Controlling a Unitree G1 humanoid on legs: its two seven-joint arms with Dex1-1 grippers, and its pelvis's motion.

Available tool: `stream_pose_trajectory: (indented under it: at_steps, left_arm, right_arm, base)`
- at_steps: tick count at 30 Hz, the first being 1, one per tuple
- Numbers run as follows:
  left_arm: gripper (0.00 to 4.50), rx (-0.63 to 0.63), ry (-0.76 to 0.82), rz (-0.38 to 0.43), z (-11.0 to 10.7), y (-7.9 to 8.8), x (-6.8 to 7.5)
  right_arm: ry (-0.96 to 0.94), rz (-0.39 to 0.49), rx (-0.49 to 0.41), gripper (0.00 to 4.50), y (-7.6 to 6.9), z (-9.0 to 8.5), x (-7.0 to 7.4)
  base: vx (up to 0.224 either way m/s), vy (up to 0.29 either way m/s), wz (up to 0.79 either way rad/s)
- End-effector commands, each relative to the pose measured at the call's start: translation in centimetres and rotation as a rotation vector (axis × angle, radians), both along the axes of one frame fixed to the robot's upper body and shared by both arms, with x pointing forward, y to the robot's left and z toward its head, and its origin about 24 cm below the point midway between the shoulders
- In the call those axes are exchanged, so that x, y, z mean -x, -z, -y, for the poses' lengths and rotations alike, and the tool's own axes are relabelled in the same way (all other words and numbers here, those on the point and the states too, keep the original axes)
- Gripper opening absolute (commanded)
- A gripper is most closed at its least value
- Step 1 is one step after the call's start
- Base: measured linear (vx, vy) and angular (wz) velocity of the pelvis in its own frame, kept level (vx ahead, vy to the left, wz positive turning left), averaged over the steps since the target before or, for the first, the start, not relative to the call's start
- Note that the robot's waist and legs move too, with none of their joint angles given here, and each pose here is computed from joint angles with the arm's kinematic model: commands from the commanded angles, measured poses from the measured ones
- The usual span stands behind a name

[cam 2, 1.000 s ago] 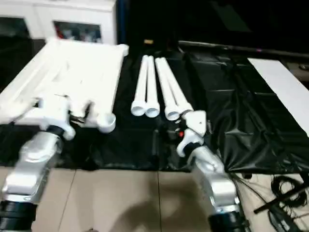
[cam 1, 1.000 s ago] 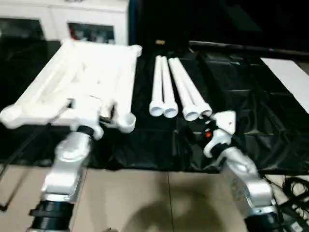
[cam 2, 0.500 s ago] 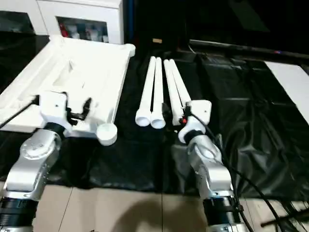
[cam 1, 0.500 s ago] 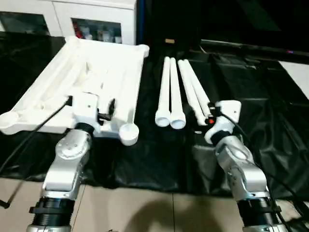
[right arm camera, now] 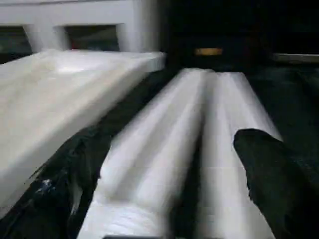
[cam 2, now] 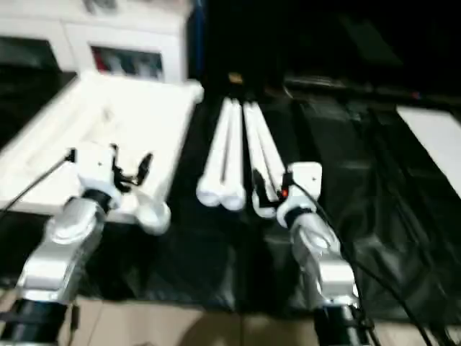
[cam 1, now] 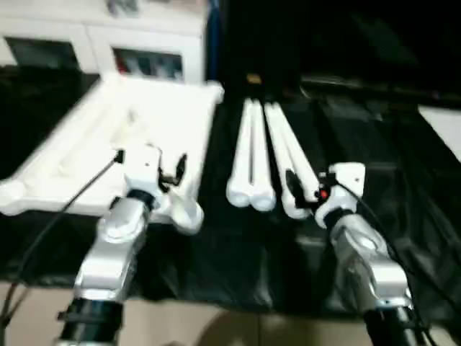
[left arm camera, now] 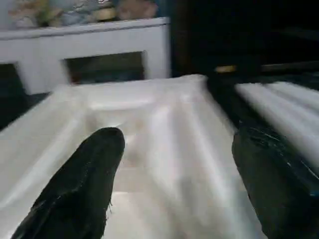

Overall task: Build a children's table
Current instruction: Move to table

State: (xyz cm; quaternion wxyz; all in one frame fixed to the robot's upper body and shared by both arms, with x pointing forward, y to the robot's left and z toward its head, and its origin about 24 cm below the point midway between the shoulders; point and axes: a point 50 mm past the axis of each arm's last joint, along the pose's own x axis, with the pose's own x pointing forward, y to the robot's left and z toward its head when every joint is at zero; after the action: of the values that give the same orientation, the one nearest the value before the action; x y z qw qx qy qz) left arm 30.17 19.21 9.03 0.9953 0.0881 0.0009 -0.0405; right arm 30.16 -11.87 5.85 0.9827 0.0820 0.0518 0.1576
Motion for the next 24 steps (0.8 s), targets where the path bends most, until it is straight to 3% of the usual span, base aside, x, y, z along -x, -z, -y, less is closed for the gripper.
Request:
stream_pose_trajectory:
  at_steps: [1, 13, 24]
  left_arm:
    - [3.96, 0.035, 0.037, 0.037, 1.33, -0.34, -0.16]
    - [3.96, 0.000, 0.056, 0.025, 1.54, -0.26, -0.34]
    - [3.96, -0.014, 0.070, 0.024, 1.40, -0.36, -0.36]
  right_arm:
    - [0.050, -0.006, 0.029, 4.50, -0.13, 1.67, -0.13]
    - [0.067, -0.015, 0.030, 4.50, -0.01, 2.13, -0.10]
    - [0.054, -0.030, 0.041, 4.50, 0.20, 1.84, -0.08]
  base:
    - [0.150, 0.013, -0.03]
    - [0.009, -0.009, -0.01]
    - [-0.096, 0.204, -0.08]
